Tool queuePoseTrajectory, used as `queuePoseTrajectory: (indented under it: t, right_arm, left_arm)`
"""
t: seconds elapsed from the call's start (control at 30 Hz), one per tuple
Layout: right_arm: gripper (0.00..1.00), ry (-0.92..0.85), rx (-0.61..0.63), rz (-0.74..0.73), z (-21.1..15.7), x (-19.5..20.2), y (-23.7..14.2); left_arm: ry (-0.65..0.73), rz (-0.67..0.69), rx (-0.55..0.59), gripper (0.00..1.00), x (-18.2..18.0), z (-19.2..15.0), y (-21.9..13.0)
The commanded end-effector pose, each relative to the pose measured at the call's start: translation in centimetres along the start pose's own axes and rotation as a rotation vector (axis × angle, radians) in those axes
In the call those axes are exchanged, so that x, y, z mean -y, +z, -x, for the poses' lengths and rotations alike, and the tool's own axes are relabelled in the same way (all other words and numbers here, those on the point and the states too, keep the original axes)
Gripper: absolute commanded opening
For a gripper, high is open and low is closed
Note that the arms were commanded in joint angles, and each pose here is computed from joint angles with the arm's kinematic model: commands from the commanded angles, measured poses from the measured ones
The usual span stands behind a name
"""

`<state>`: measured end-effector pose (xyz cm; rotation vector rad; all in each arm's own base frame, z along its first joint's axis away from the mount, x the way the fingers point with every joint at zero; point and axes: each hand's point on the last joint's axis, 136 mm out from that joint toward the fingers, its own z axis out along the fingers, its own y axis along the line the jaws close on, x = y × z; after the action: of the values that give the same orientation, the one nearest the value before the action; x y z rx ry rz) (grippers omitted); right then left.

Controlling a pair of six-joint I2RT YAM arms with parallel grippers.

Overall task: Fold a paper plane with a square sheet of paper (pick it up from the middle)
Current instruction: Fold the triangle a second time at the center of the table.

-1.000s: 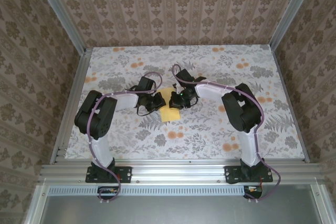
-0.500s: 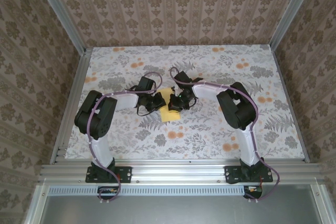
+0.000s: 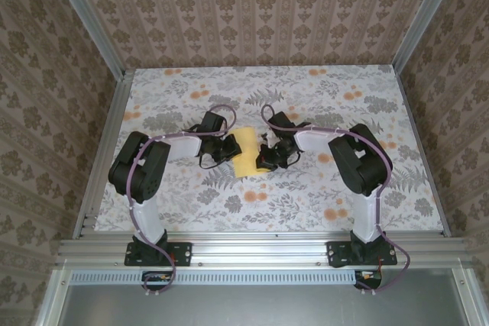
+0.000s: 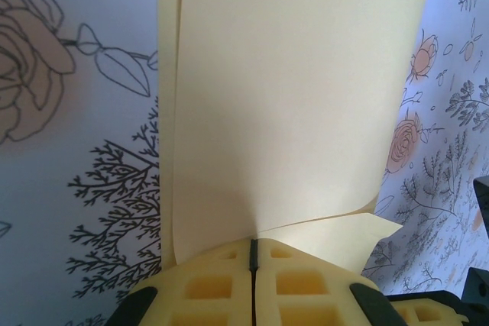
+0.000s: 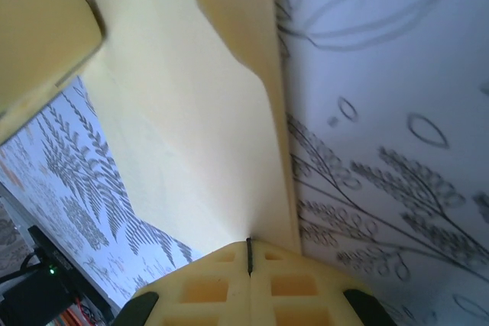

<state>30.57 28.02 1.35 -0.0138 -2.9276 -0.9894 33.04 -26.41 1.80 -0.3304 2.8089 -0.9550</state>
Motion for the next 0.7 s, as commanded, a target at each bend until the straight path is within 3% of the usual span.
queuePoseTrajectory:
  t: [0.0, 0.2, 0.33, 0.53, 0.67]
  right_arm:
    - [0.04, 0.054, -0.068, -0.063, -2.8, 2.8, -0.4]
    - [0.04, 0.06, -0.049, -0.064, -3.4, 3.8, -1.9]
    - [0.07, -0.009, 0.048, -0.015, -1.7, 1.2, -4.6]
    - [0.25, -0.116, 0.223, -0.048, 2.4, -1.7, -7.8]
    - [0.27, -0.176, 0.246, -0.117, 4.5, -2.5, -7.3]
  left_arm:
    - [-0.05, 0.252, -0.031, 0.08, -7.1, -1.6, 1.2]
    - [-0.043, 0.24, -0.03, 0.08, -6.6, -1.3, 1.2]
    - [-0.018, 0.167, -0.022, 0.11, -4.3, -0.7, 0.7]
    - [0.075, 0.002, 0.065, 0.3, 3.1, 2.0, -3.3]
    - [0.082, -0.004, 0.119, 0.42, 4.2, 2.5, -5.7]
